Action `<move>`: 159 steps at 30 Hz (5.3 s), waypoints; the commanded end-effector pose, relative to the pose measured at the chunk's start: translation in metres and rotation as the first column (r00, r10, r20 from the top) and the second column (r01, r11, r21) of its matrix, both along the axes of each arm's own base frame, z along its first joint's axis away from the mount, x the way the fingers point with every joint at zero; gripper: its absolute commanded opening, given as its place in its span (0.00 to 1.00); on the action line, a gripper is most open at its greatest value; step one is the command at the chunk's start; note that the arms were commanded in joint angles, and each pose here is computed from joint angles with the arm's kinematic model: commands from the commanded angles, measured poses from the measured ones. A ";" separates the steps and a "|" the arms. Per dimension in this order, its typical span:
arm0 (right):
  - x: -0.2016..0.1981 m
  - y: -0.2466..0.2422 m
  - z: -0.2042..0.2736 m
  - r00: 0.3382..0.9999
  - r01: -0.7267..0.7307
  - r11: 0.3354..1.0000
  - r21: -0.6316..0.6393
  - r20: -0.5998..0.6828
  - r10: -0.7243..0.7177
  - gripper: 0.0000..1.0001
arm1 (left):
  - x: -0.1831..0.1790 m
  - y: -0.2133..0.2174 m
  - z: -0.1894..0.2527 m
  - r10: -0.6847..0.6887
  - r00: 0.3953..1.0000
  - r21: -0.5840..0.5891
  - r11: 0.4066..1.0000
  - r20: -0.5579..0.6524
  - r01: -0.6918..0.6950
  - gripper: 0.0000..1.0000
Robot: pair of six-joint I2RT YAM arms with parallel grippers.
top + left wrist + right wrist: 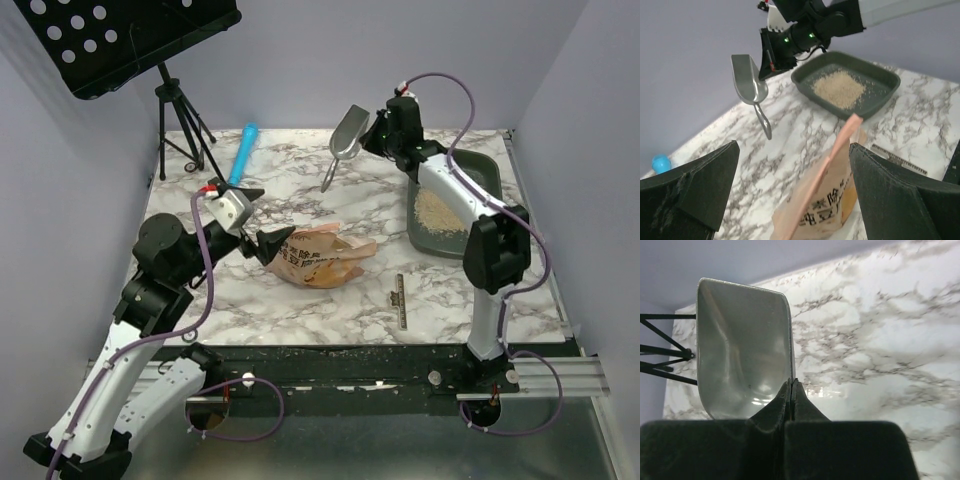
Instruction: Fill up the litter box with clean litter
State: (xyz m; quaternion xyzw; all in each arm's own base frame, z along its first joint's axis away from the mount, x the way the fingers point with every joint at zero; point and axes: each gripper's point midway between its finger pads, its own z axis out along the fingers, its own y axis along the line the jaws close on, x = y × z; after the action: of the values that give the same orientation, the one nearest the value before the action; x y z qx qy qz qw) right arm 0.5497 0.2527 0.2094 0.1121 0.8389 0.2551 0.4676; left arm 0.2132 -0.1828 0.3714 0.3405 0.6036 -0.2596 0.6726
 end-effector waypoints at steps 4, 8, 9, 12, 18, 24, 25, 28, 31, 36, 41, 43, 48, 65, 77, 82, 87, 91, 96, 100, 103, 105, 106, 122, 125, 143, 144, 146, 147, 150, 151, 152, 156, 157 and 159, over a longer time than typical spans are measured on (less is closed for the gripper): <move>-0.044 -0.064 0.139 0.948 0.055 0.953 -0.296 0.316 0.044 0.00 | -0.001 -0.012 0.048 -0.056 0.998 -0.056 0.997 -0.043 0.053 0.99; -0.088 -0.083 0.187 0.915 0.033 0.910 -0.414 0.378 0.139 0.00 | 0.000 -0.018 0.055 -0.078 0.995 -0.086 0.994 -0.059 0.073 0.99; -0.101 -0.086 0.201 0.901 0.033 0.896 -0.443 0.402 0.165 0.00 | -0.003 -0.021 0.057 -0.101 0.993 -0.089 0.991 -0.055 0.096 0.99; -0.142 -0.084 0.231 0.858 -0.039 0.835 -0.549 0.410 0.309 0.00 | -0.004 -0.026 0.059 -0.132 0.988 -0.115 0.986 -0.078 0.122 0.99; -0.208 -0.062 0.224 0.807 -0.253 0.618 -0.745 0.190 0.559 0.00 | -0.004 -0.047 0.057 -0.231 0.936 -0.187 0.965 -0.267 0.185 0.99; -0.248 -0.054 0.183 0.784 -0.350 0.446 -0.823 0.003 0.621 0.00 | -0.009 -0.054 0.058 -0.274 0.890 -0.208 0.955 -0.365 0.209 0.99; -0.253 -0.055 0.180 0.784 -0.351 0.433 -0.831 -0.008 0.620 0.00 | -0.012 -0.053 0.058 -0.272 0.885 -0.202 0.957 -0.378 0.208 0.99; -0.265 -0.054 0.164 0.777 -0.374 0.377 -0.847 -0.065 0.626 0.00 | -0.018 -0.048 0.059 -0.251 0.870 -0.167 0.966 -0.425 0.197 0.99; -0.280 -0.044 0.157 0.739 -0.417 0.358 -0.835 -0.082 0.669 0.00 | -0.021 -0.045 0.055 -0.225 0.842 -0.137 0.974 -0.490 0.181 0.99; -0.296 -0.036 0.154 0.701 -0.435 0.348 -0.830 -0.071 0.709 0.00 | -0.022 -0.046 0.043 -0.211 0.793 -0.118 0.978 -0.571 0.175 0.99; -0.314 -0.019 0.162 0.639 -0.459 0.337 -0.822 -0.042 0.768 0.00 | -0.020 -0.053 0.026 -0.231 0.747 -0.115 0.972 -0.624 0.204 0.99; -0.320 -0.012 0.162 0.609 -0.479 0.321 -0.817 -0.046 0.792 0.00 | -0.017 -0.056 0.023 -0.236 0.744 -0.117 0.971 -0.625 0.210 0.99; -0.327 0.007 0.165 0.553 -0.511 0.298 -0.806 -0.043 0.832 0.00 | -0.013 -0.063 0.016 -0.243 0.732 -0.116 0.969 -0.637 0.220 0.99; -0.335 0.052 0.171 0.458 -0.543 0.225 -0.809 -0.061 0.887 0.00 | -0.016 -0.079 0.002 -0.233 0.721 -0.089 0.969 -0.653 0.232 0.90; -0.338 0.054 0.177 0.470 -0.533 0.241 -0.811 -0.048 0.881 0.00 | -0.021 -0.072 -0.008 -0.210 0.727 -0.045 0.970 -0.654 0.240 0.47; -0.343 0.052 0.180 0.461 -0.544 0.244 -0.803 -0.043 0.886 0.00 | -0.021 -0.071 -0.013 -0.203 0.728 -0.036 0.971 -0.655 0.238 0.18; -0.351 0.051 0.168 0.441 -0.571 0.218 -0.791 -0.072 0.894 0.00 | -0.019 -0.071 -0.011 -0.208 0.750 -0.039 0.971 -0.628 0.237 0.00; -0.356 0.050 0.164 0.426 -0.573 0.237 -0.785 -0.038 0.904 0.01 | -0.021 -0.068 0.005 -0.240 0.812 -0.064 0.968 -0.532 0.244 0.00; -0.335 0.034 0.203 0.564 -0.401 0.478 -0.781 0.200 0.801 0.49 | -0.019 -0.049 0.030 -0.179 0.910 -0.107 0.983 -0.374 0.150 0.00; -0.316 0.024 0.227 0.642 -0.273 0.598 -0.753 0.321 0.696 0.58 | -0.002 -0.023 0.038 -0.002 0.948 -0.113 0.993 -0.318 -0.036 0.00; -0.302 0.026 0.236 0.686 -0.239 0.670 -0.703 0.366 0.628 0.59 | 0.003 -0.008 0.048 0.075 0.958 -0.163 0.979 -0.277 -0.124 0.00; -0.295 0.030 0.244 0.694 -0.252 0.743 -0.620 0.419 0.585 0.60 | 0.007 0.003 0.054 0.126 0.956 -0.194 0.964 -0.264 -0.181 0.00; -0.294 0.033 0.252 0.689 -0.260 0.784 -0.564 0.461 0.559 0.60 | 0.008 0.006 0.057 0.139 0.957 -0.209 0.958 -0.256 -0.195 0.00; -0.227 0.022 0.237 0.764 -0.454 0.889 0.058 0.539 0.355 0.60 | 0.038 -0.005 0.051 -0.085 0.961 -0.416 0.909 -0.265 -0.034 0.00; -0.219 0.007 0.223 0.730 -0.502 0.861 0.084 0.575 0.370 0.61 | 0.041 -0.003 0.050 -0.124 0.961 -0.430 0.903 -0.247 0.006 0.00; -0.247 0.007 0.176 0.542 -0.795 0.591 0.140 0.601 0.587 0.70 | 0.052 -0.007 0.025 -0.236 0.924 -0.481 0.874 -0.302 0.066 0.00; -0.248 0.007 0.175 0.539 -0.800 0.583 0.143 0.598 0.593 0.70 | 0.052 -0.007 0.026 -0.236 0.925 -0.483 0.873 -0.299 0.067 0.00; -0.250 0.008 0.174 0.539 -0.806 0.572 0.153 0.590 0.602 0.70 | 0.053 -0.007 0.029 -0.232 0.928 -0.488 0.870 -0.293 0.064 0.00; -0.251 0.008 0.174 0.532 -0.812 0.564 0.152 0.590 0.607 0.70 | 0.052 -0.006 0.031 -0.232 0.930 -0.491 0.869 -0.286 0.066 0.00; -0.257 0.010 0.176 0.518 -0.823 0.548 0.149 0.593 0.616 0.71 | 0.055 -0.007 0.032 -0.231 0.930 -0.496 0.866 -0.285 0.063 0.00; -0.259 0.012 0.176 0.512 -0.828 0.541 0.148 0.593 0.621 0.71 | 0.056 -0.007 0.030 -0.233 0.927 -0.497 0.866 -0.293 0.061 0.00; -0.262 0.013 0.178 0.504 -0.834 0.531 0.147 0.595 0.627 0.71 | 0.058 -0.007 0.030 -0.233 0.927 -0.498 0.865 -0.295 0.059 0.00; -0.273 0.022 0.181 0.476 -0.855 0.499 0.141 0.595 0.647 0.71 | 0.061 -0.006 0.030 -0.222 0.929 -0.505 0.862 -0.296 0.046 0.00; -0.275 0.024 0.182 0.471 -0.858 0.495 0.136 0.596 0.651 0.71 | 0.062 -0.006 0.031 -0.220 0.930 -0.508 0.860 -0.293 0.043 0.00; -0.278 0.029 0.182 0.462 -0.864 0.485 0.133 0.594 0.659 0.70 | 0.062 -0.005 0.033 -0.214 0.932 -0.515 0.857 -0.291 0.036 0.00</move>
State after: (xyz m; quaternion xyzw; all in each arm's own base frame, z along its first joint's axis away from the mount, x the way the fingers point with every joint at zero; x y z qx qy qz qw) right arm 0.2868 0.2733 0.3835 -0.2242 0.5941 0.6248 0.4543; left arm 0.2764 -0.1915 0.3823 0.1423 0.6261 -0.5055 0.5764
